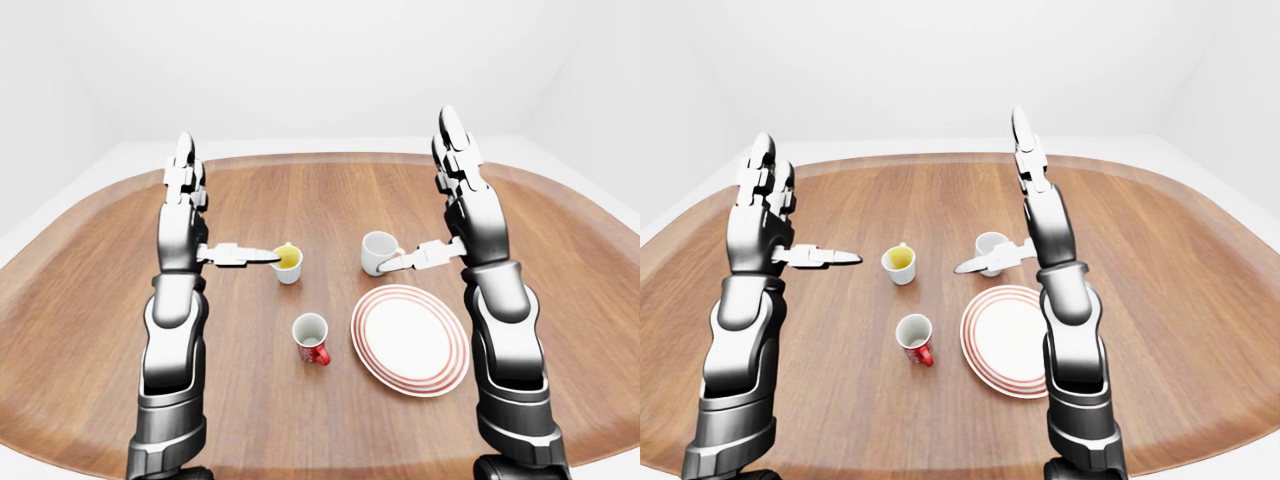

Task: Pick up the red mug and put it on the plate

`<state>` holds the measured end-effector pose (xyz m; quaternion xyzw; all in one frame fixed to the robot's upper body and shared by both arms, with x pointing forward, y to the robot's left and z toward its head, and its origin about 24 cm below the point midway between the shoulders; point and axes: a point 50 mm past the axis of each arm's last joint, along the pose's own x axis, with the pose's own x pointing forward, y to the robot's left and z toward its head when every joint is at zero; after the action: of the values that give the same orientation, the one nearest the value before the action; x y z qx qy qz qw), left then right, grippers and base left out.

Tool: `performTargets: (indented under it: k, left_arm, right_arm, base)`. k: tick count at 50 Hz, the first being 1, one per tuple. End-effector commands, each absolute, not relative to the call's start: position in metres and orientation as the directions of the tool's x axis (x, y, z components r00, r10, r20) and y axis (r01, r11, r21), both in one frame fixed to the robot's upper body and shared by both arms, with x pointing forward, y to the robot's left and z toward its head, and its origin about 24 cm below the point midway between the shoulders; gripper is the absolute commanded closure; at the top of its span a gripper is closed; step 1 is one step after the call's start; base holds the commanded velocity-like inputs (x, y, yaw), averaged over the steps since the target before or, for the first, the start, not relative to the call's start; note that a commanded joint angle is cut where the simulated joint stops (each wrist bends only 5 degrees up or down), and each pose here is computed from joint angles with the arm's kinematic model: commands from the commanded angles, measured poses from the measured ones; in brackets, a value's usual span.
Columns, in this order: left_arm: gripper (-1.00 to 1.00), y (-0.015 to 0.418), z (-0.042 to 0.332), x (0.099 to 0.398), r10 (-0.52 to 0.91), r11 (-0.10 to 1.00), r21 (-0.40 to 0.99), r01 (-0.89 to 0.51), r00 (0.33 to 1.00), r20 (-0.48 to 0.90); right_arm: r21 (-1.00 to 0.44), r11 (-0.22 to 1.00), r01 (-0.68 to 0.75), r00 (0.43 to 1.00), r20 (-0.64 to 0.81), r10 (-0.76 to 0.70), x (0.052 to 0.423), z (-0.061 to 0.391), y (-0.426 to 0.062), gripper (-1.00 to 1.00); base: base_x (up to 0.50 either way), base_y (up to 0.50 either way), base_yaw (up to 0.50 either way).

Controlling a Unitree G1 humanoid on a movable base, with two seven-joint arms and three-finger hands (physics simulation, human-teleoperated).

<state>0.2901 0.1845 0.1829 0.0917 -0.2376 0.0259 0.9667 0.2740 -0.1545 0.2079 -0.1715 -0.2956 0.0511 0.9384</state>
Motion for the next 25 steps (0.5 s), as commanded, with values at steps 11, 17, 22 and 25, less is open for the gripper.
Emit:
performTargets:
  k: [11, 17, 22, 25]
  left_arm:
    - [-1.0, 0.193, 0.175, 0.289, 0.026, 0.981, 0.162, -0.107, 0.899, 0.437]
    - [-1.0, 0.193, 0.171, 0.289, 0.03, 0.981, 0.161, -0.107, 0.907, 0.42]
    - [-1.0, 0.193, 0.174, 0.289, 0.027, 0.981, 0.163, -0.107, 0.902, 0.431]
    - [-1.0, 0.192, 0.174, 0.289, 0.025, 0.981, 0.164, -0.106, 0.901, 0.434]
  right_arm:
    - [-0.575, 0.817, -0.044, 0.833, 0.431, 0.348, 0.288, 0.204, -0.123, -1.0]
    - [-0.631, 0.772, -0.077, 0.847, 0.368, 0.385, 0.297, 0.199, -0.115, -1.0]
    - [-0.679, 0.727, -0.104, 0.86, 0.306, 0.408, 0.302, 0.191, -0.109, -1.0]
    - [-0.702, 0.702, -0.119, 0.867, 0.271, 0.418, 0.304, 0.186, -0.105, -1.0]
  base:
    - [0.0, 0.0, 0.0]
    - [0.0, 0.0, 0.0]
    - [0.0, 0.0, 0.0]
    - [0.0, 0.0, 0.0]
